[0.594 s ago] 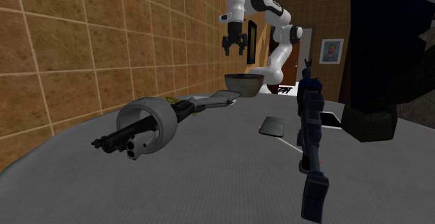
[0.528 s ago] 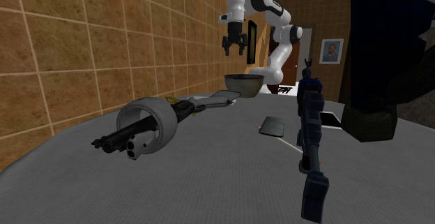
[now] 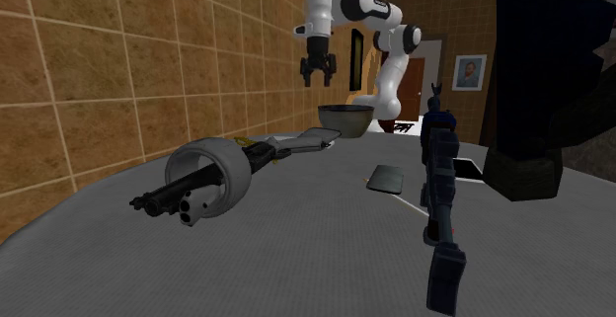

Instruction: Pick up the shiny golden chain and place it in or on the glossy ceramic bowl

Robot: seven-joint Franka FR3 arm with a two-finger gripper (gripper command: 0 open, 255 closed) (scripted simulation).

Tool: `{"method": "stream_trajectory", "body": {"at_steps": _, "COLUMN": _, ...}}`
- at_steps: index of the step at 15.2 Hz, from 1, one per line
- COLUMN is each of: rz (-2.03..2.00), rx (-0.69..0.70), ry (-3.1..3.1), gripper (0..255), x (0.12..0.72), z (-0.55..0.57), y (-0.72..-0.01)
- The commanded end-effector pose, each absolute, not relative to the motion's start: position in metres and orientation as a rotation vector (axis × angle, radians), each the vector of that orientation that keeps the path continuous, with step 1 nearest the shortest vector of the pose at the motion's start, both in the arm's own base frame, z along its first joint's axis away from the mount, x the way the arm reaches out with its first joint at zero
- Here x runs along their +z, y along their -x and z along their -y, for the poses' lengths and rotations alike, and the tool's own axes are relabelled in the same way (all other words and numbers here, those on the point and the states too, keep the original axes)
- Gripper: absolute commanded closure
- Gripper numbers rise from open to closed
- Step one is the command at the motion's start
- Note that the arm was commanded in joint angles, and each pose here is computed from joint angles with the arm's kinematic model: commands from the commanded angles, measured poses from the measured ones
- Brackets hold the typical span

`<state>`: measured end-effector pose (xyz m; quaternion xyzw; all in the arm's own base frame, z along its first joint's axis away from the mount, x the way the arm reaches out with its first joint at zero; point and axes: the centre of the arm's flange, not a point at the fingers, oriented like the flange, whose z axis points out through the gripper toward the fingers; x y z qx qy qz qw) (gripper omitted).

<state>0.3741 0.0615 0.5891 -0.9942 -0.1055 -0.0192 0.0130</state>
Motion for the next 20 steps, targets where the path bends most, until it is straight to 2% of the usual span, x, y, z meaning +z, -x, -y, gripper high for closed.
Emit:
{"method": "stream_trajectory", "body": {"at_steps": 1, "rz": 0.323, "rx": -0.058, "ry": 3.096, "gripper": 0, "x": 0.58, "z": -0.069, "y": -0.399}}
{"method": "stream_trajectory", "body": {"at_steps": 20, "rz": 0.269, "rx": -0.025, "ry": 3.088, "gripper": 0, "x": 0.494, "z": -0.133, "y": -0.628}}
